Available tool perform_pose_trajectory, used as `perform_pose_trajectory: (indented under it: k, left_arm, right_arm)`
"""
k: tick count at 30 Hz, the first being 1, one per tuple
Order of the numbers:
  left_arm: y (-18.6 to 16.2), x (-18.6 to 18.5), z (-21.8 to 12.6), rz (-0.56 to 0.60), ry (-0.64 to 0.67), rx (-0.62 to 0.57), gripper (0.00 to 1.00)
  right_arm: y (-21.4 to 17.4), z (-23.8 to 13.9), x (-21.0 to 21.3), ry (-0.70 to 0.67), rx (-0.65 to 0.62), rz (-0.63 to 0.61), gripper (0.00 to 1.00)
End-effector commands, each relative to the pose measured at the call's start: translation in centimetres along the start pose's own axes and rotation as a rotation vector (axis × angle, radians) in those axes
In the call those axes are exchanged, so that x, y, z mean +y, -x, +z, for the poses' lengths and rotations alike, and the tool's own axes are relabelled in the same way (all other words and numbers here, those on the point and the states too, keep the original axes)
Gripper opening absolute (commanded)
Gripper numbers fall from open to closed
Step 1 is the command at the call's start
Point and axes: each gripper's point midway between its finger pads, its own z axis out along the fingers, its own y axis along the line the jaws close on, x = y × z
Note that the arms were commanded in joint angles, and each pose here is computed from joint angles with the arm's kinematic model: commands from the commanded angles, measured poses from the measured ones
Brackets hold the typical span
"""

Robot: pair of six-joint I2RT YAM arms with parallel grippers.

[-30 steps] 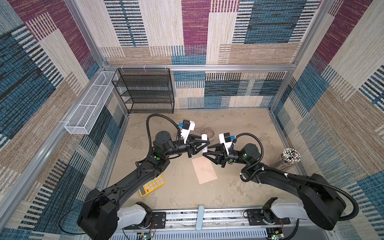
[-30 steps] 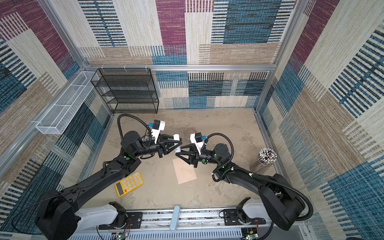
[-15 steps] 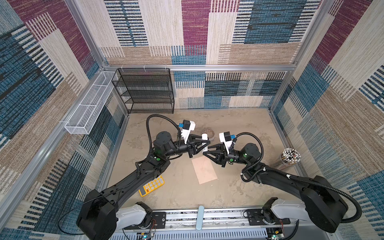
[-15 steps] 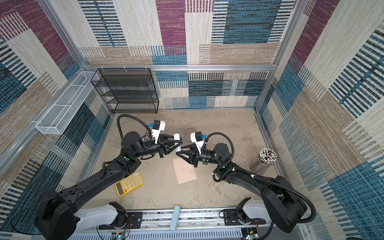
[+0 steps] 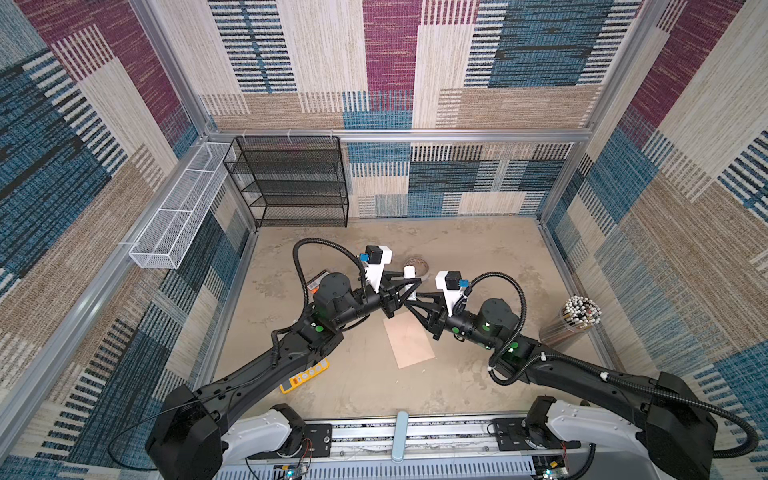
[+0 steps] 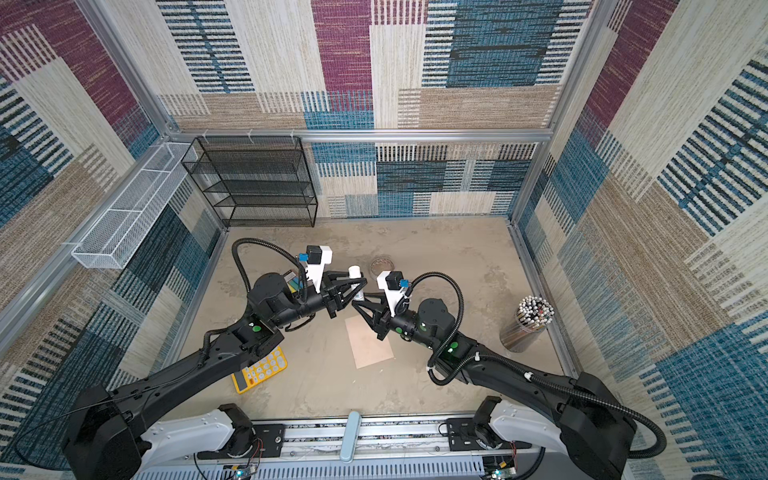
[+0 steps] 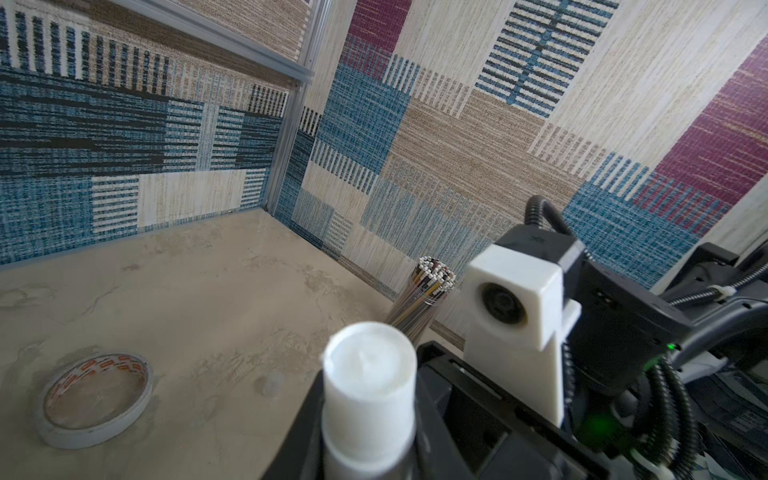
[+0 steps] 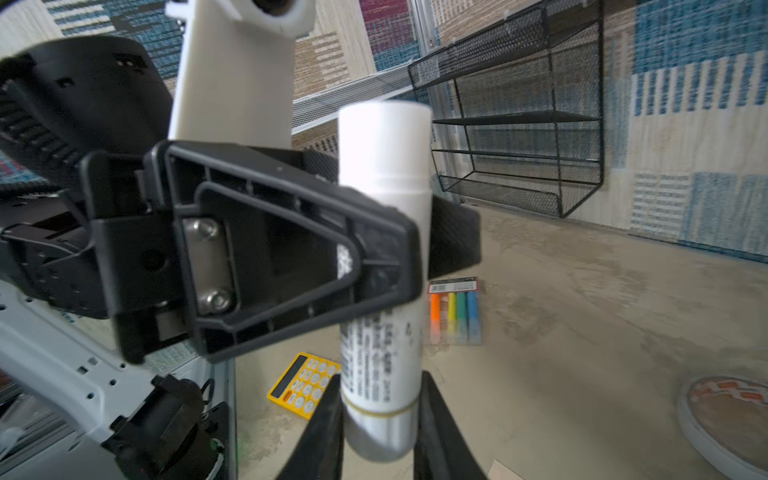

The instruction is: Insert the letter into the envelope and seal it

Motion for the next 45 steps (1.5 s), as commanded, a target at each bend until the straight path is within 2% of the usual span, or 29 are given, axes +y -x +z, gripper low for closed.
perform_pose_trajectory:
  k: [1, 5, 10, 15, 17, 23, 27, 33, 36, 41, 45]
  left_arm:
    - [-3.0, 2.9, 0.2, -0.032, 0.144, 0.075, 0.00]
    - [-3.6, 2.7, 0.7, -0.040, 0.152, 0.074, 0.00]
    - [-3.7, 2.6, 1.0, -0.054, 0.156, 0.066, 0.00]
    - [-3.4, 2.8, 0.8, -0.037, 0.173, 0.056, 0.00]
    - [-3.0, 3.0, 0.5, -0.024, 0.191, 0.044, 0.00]
    - [-0.5, 3.3, -0.6, -0.003, 0.205, -0.004, 0.00]
    - [1.6, 3.8, -2.1, -0.015, 0.197, -0.053, 0.00]
    - [2.9, 3.5, -3.3, -0.027, 0.157, -0.061, 0.00]
    - [3.3, 2.2, -3.3, -0.042, 0.062, -0.057, 0.00]
    - [3.2, -1.0, -3.0, -0.059, -0.171, -0.028, 0.00]
    - [3.3, -2.2, -2.9, -0.071, -0.267, -0.045, 0.00]
  right_arm:
    - [6.1, -0.4, 1.4, -0.049, -0.235, -0.106, 0.16]
    - [5.9, 0.2, 1.5, -0.137, -0.245, -0.135, 0.17]
    - [4.2, 2.0, 1.5, -0.231, -0.178, -0.168, 0.19]
    - [3.6, 2.2, 1.3, -0.245, -0.156, -0.182, 0.23]
    - [3.5, 2.0, 1.4, -0.242, -0.146, -0.194, 0.27]
    - [2.3, 0.9, 1.5, -0.200, -0.119, -0.210, 0.50]
    - [1.5, 0.0, 1.9, -0.125, -0.107, -0.196, 0.56]
    - [1.8, -1.3, 1.4, 0.012, -0.093, -0.133, 0.56]
    - [2.2, -1.7, 1.2, 0.113, -0.080, -0.106, 0.54]
    - [1.7, -1.8, 2.4, 0.343, -0.019, -0.060, 0.53]
    - [1.0, -1.5, 2.9, 0.432, 0.020, -0.031, 0.53]
